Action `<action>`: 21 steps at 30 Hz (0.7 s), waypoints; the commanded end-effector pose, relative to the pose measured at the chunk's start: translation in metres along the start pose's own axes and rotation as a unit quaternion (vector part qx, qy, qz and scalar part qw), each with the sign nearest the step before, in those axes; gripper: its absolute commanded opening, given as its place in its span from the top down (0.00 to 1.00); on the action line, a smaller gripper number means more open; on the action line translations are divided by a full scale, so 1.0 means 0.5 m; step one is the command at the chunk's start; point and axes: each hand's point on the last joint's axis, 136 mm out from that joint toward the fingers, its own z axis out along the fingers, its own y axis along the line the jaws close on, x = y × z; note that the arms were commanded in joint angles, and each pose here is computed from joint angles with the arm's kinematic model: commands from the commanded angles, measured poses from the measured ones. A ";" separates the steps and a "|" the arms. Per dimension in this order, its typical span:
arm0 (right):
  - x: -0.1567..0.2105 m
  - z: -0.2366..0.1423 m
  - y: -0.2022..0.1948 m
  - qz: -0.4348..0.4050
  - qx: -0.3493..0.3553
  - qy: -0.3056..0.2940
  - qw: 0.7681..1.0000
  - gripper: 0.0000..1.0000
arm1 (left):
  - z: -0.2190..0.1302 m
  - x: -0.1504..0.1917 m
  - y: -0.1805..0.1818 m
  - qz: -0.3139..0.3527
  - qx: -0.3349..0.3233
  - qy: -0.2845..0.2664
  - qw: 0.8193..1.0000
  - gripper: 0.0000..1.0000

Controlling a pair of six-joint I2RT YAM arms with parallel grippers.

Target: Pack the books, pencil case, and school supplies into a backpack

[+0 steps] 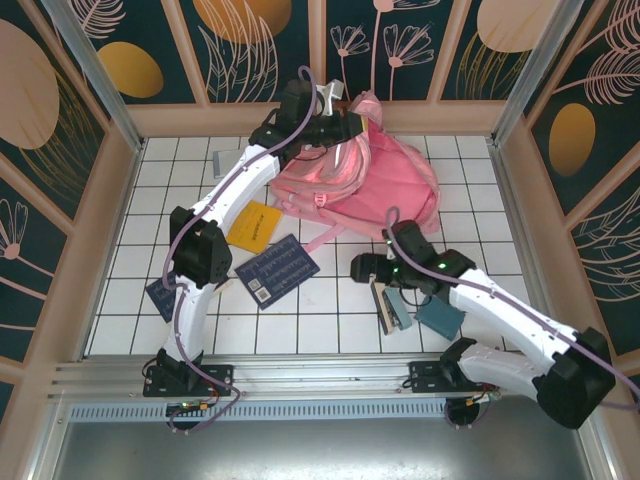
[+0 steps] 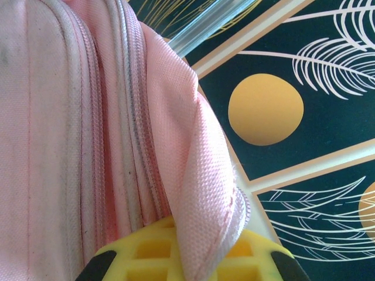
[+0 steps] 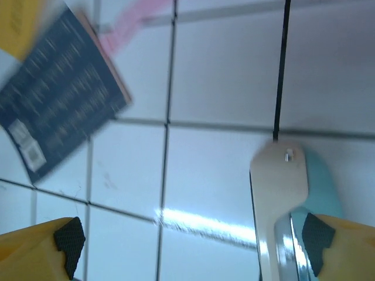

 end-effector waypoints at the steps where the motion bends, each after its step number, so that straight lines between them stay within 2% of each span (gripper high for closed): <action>1: 0.055 0.017 -0.074 0.043 0.125 0.055 0.990 0.01 | -0.056 -0.058 -0.058 0.041 0.015 -0.044 0.998 1.00; 3: 0.067 0.025 -0.109 0.065 0.175 0.058 0.981 0.01 | -0.057 -0.054 -0.058 0.039 0.015 -0.041 0.998 1.00; 6: 0.062 0.020 -0.136 0.074 0.210 0.040 0.974 0.01 | -0.060 -0.046 -0.061 0.035 0.023 -0.036 0.998 1.00; 13: 0.089 0.057 -0.128 0.070 0.190 0.072 0.977 0.01 | -0.063 -0.042 -0.070 0.035 0.032 -0.032 0.998 1.00; 21: 0.107 0.091 -0.145 0.072 0.193 0.078 0.975 0.01 | -0.065 -0.042 -0.079 0.034 0.044 -0.029 0.998 1.00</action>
